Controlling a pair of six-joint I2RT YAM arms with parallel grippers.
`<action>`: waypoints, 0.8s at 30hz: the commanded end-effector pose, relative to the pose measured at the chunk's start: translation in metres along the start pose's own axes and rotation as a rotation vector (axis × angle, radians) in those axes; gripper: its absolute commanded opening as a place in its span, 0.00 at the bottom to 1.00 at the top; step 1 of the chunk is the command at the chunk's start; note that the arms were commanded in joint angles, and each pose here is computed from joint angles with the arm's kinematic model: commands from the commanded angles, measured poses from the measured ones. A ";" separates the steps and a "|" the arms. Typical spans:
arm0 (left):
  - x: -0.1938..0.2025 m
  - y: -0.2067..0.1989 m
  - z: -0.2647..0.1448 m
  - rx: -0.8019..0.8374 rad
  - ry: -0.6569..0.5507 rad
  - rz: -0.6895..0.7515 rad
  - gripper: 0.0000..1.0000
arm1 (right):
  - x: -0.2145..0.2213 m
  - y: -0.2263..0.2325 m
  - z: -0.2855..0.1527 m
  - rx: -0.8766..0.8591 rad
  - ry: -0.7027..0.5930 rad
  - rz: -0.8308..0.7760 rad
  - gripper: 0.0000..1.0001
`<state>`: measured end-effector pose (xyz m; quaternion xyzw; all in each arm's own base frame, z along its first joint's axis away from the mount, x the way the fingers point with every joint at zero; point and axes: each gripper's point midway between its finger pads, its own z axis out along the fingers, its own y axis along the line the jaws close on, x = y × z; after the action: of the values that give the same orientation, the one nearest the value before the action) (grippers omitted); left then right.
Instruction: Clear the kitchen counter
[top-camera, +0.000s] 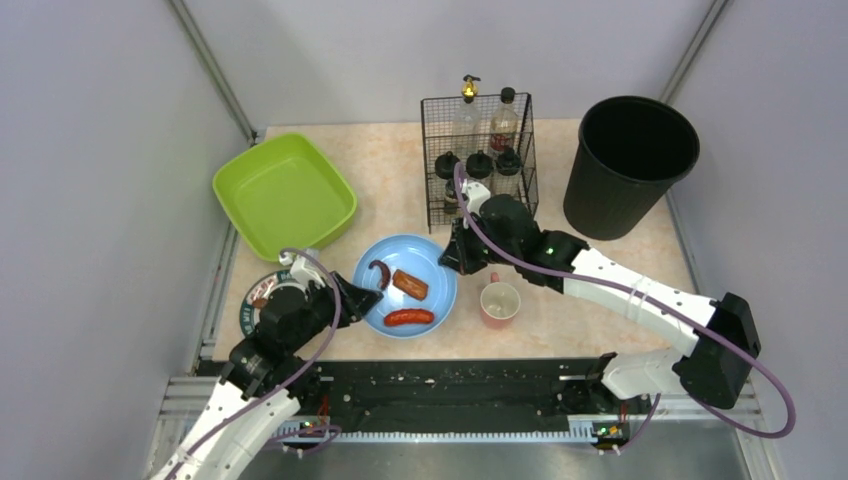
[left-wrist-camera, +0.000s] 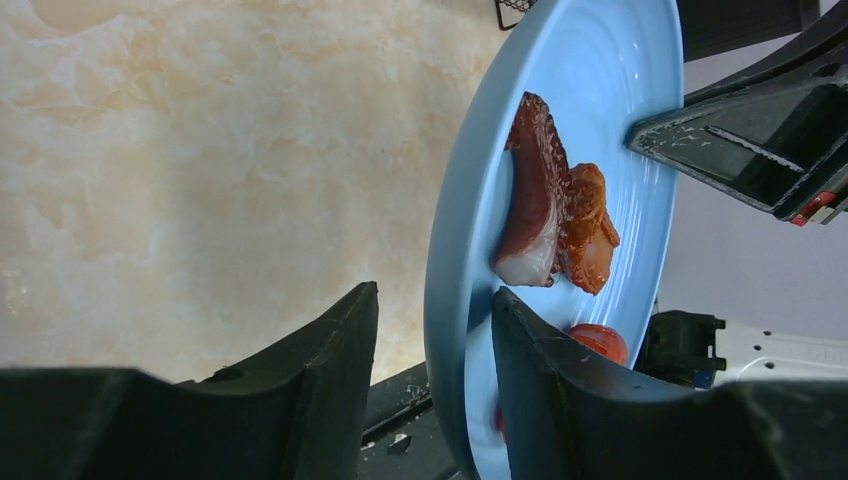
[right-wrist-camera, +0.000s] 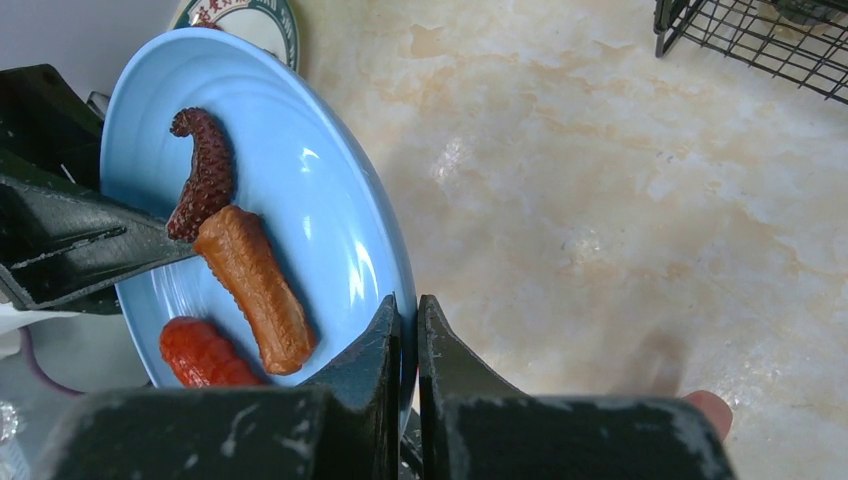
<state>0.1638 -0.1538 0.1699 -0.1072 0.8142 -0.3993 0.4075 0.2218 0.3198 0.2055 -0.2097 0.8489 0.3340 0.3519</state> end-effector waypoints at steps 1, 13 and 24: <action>-0.013 -0.019 0.000 0.110 -0.079 -0.020 0.48 | -0.026 0.023 -0.016 -0.102 -0.086 0.007 0.00; -0.017 -0.036 -0.006 0.191 -0.096 -0.053 0.00 | -0.010 0.017 -0.012 -0.095 -0.045 0.017 0.00; -0.017 -0.050 -0.010 0.246 -0.072 -0.103 0.00 | -0.005 0.015 -0.016 -0.083 -0.027 0.002 0.22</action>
<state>0.1633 -0.1596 0.1850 -0.1285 0.7771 -0.4521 0.4186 0.2110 0.3165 0.1966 -0.2180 0.8524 0.3426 0.3293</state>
